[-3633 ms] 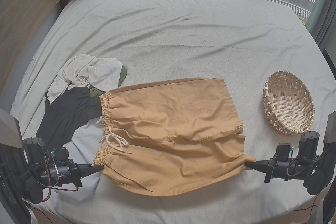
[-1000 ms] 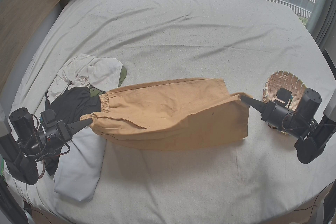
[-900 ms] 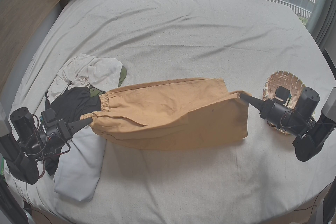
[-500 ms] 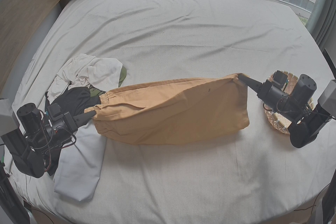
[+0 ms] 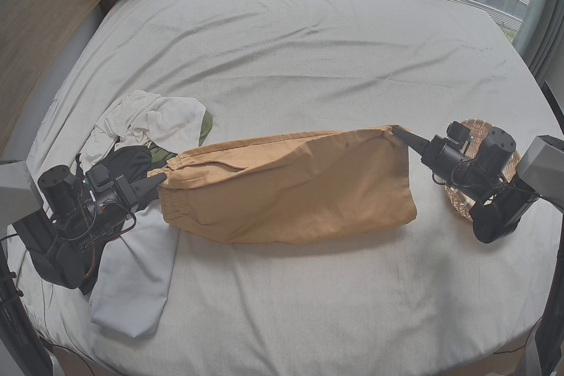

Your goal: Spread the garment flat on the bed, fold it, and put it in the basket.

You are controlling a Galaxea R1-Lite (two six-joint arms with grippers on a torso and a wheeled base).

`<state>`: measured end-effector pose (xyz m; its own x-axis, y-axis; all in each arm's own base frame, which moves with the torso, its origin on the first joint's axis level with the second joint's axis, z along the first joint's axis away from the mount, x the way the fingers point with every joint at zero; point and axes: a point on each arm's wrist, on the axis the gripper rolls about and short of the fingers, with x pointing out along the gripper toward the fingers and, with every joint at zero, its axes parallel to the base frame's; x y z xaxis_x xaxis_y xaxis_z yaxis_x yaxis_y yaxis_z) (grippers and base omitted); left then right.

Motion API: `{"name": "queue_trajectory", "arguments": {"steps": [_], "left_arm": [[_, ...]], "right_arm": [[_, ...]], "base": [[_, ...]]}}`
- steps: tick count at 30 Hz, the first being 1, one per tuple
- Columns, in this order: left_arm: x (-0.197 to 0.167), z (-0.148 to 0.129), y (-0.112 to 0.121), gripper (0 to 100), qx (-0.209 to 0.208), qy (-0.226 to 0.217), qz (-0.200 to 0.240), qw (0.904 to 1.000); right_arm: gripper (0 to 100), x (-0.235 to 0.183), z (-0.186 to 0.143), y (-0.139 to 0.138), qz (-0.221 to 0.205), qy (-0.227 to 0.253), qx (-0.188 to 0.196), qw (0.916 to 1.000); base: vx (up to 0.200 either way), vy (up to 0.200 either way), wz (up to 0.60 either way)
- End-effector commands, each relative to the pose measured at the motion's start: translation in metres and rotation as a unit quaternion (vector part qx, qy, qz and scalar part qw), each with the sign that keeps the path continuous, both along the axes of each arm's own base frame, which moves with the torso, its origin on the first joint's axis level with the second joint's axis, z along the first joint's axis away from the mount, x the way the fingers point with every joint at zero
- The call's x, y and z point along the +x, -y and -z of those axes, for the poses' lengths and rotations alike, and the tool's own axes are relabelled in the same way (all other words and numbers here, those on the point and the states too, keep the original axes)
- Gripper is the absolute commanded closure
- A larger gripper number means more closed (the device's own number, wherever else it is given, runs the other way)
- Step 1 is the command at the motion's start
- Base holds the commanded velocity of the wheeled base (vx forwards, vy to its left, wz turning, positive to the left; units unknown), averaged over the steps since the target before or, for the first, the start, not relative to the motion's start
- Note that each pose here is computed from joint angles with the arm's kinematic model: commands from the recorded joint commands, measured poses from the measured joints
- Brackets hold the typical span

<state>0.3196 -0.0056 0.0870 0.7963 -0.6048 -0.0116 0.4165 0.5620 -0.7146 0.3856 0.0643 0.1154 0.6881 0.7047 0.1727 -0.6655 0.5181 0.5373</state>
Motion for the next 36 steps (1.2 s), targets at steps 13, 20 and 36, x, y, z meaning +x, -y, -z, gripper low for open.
{"name": "queue_trajectory", "arguments": {"steps": [13,20,36], "left_arm": [[0.028,0.010,0.002,100,0.000,0.011,-0.033,0.9994],[0.037,0.012,0.001,100,-0.002,0.017,-0.054,0.9984],[0.041,0.001,0.000,0,-0.021,0.028,-0.062,0.9975]], "right_arm": [[100,0.022,0.015,0.000,0.004,0.005,0.001,1.0000],[100,0.023,0.013,-0.001,0.004,0.008,0.001,1.0000],[0,0.026,0.014,0.000,0.029,0.011,0.006,0.9995]], "base": [[0.000,0.000,0.00],[0.000,0.000,0.00],[0.000,0.000,0.00]]}}
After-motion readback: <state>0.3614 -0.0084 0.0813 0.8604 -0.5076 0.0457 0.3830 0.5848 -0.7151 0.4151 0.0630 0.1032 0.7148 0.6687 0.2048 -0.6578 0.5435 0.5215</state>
